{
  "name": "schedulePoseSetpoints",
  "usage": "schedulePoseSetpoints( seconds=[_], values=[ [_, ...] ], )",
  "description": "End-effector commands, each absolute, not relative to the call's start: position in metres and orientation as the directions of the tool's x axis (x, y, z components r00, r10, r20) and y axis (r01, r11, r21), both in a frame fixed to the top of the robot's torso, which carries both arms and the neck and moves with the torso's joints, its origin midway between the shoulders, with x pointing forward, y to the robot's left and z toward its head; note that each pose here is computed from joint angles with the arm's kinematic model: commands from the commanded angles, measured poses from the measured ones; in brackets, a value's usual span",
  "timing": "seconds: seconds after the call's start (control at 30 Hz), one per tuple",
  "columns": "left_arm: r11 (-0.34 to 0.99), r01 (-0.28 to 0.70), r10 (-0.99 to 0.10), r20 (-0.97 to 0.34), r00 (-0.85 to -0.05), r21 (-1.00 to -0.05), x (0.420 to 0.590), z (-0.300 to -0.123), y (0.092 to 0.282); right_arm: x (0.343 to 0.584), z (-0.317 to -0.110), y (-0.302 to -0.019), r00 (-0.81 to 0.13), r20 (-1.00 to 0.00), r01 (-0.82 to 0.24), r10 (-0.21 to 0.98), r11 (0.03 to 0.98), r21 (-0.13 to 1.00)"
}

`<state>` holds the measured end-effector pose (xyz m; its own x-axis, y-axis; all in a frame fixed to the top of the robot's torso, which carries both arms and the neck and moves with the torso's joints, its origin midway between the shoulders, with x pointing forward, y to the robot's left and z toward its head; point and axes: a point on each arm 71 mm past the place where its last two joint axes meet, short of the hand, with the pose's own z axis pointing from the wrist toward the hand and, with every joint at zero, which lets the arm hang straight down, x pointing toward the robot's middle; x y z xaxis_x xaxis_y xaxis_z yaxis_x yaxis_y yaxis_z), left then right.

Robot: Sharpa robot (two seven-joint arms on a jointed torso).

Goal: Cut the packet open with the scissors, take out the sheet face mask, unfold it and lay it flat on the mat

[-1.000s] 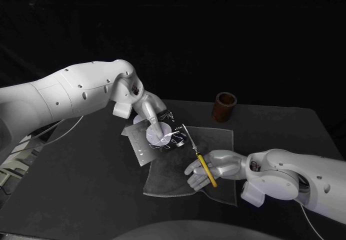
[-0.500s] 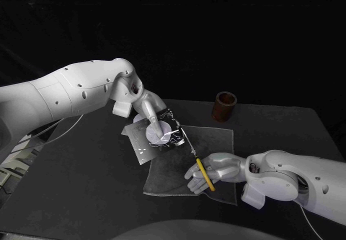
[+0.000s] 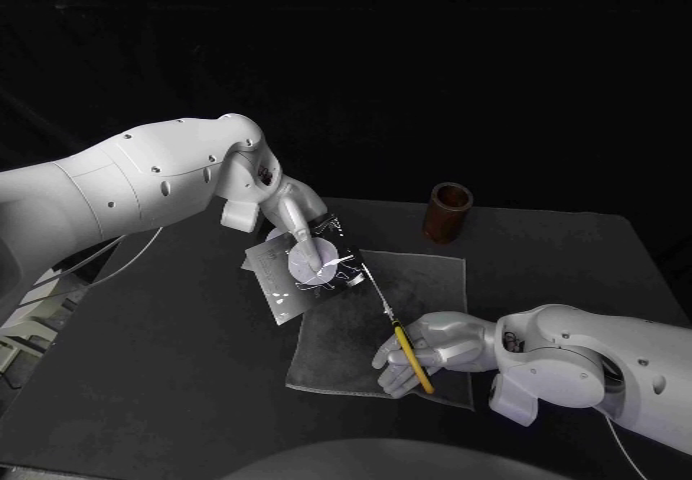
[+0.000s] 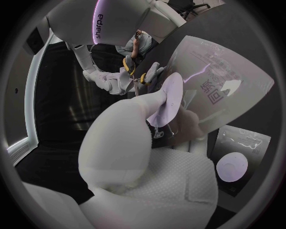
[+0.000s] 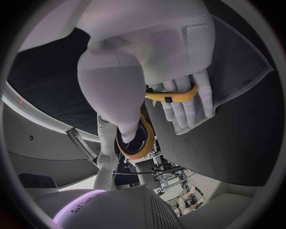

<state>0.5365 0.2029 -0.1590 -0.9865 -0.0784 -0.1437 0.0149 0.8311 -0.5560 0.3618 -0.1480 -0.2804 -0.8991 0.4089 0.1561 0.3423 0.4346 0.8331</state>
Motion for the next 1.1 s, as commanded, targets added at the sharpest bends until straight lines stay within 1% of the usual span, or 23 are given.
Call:
schedulePoseSetpoints(
  seconds=[0.03,0.3,1.1],
  values=[
    [0.824,0.022,-0.076,-0.150,-0.986,-0.566,0.536,-0.158,0.202,0.359,-0.280,-0.148,-0.912,0.166,0.333,0.376,0.440,0.834],
    [0.824,0.024,-0.077,-0.154,-0.985,-0.566,0.536,-0.157,0.205,0.357,-0.281,-0.149,-0.913,0.171,0.335,0.370,0.440,0.833],
    [0.808,0.072,-0.017,-0.146,-0.989,-0.584,0.524,-0.156,0.188,0.363,-0.284,-0.146,-0.921,0.155,0.314,0.357,0.449,0.836]
  ],
)
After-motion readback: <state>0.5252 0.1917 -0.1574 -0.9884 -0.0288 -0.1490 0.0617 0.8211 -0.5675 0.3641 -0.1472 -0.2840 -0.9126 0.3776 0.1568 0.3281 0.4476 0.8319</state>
